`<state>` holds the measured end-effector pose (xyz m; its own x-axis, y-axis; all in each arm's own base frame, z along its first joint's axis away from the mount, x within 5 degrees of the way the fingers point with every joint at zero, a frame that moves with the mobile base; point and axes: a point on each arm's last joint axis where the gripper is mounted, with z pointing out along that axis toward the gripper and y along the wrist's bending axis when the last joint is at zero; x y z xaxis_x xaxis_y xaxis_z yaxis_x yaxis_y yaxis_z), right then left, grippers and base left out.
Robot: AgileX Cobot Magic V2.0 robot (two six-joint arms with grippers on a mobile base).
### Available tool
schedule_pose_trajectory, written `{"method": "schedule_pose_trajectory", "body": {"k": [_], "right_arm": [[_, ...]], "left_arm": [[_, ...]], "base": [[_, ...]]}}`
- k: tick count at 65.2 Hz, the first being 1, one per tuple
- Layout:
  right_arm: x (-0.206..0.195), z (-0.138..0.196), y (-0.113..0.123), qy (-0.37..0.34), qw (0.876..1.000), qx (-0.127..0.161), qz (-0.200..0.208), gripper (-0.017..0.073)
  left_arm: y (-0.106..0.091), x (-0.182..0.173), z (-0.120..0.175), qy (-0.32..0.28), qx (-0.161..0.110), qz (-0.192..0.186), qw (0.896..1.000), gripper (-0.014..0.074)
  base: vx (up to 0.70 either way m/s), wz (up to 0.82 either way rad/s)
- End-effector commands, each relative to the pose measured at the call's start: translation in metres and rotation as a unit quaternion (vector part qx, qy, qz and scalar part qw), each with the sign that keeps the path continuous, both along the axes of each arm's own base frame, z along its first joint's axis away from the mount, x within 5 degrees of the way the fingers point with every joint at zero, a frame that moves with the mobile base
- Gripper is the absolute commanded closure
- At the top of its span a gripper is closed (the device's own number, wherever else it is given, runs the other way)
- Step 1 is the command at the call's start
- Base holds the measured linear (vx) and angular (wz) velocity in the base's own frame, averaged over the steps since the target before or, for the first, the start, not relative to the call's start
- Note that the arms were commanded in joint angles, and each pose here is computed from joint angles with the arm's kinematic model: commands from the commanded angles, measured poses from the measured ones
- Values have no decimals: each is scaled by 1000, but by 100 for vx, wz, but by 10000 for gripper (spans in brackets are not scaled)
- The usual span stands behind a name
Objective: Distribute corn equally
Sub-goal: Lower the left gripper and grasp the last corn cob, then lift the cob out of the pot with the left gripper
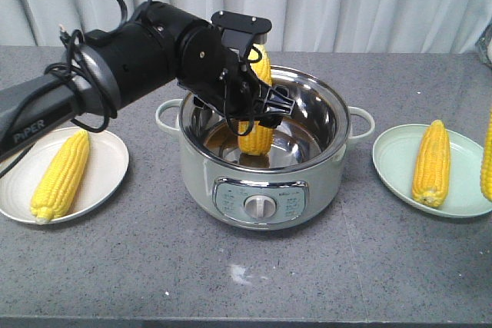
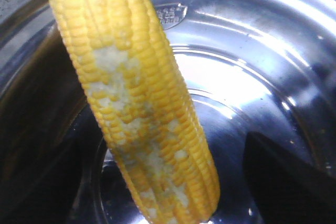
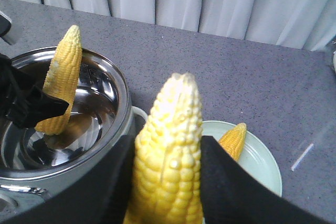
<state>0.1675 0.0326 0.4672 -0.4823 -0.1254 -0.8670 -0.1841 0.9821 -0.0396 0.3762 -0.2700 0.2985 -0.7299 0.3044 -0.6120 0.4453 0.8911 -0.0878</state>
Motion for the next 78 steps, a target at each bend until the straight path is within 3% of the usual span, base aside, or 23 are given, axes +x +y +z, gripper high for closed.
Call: {"method": "schedule_pose_trajectory", "body": {"k": [1,30,54,63,78], "right_arm": [[-2,15,-2,-55,998,4,-2,461],[-2,15,-2,-53,999,4,-2,461],[-2,15,-2,-53,999,4,-2,461],[-2,15,-2,-53,999,4,-2,461],[-2,14,-2,-52,999,4,-2,461]], "left_arm": [[-1,-1,31,-58,-40,6,998,6],[-8,8,15,-59,-50,12,997,47],[-8,8,16,-62,-47,10,997,381],[-4,4,28,-72,-54,10,996,463],[13,-17,79,-117,-72,12,990,468]], "base": [[0,0],[0,0],[0,0],[0,0],[0,0]]}}
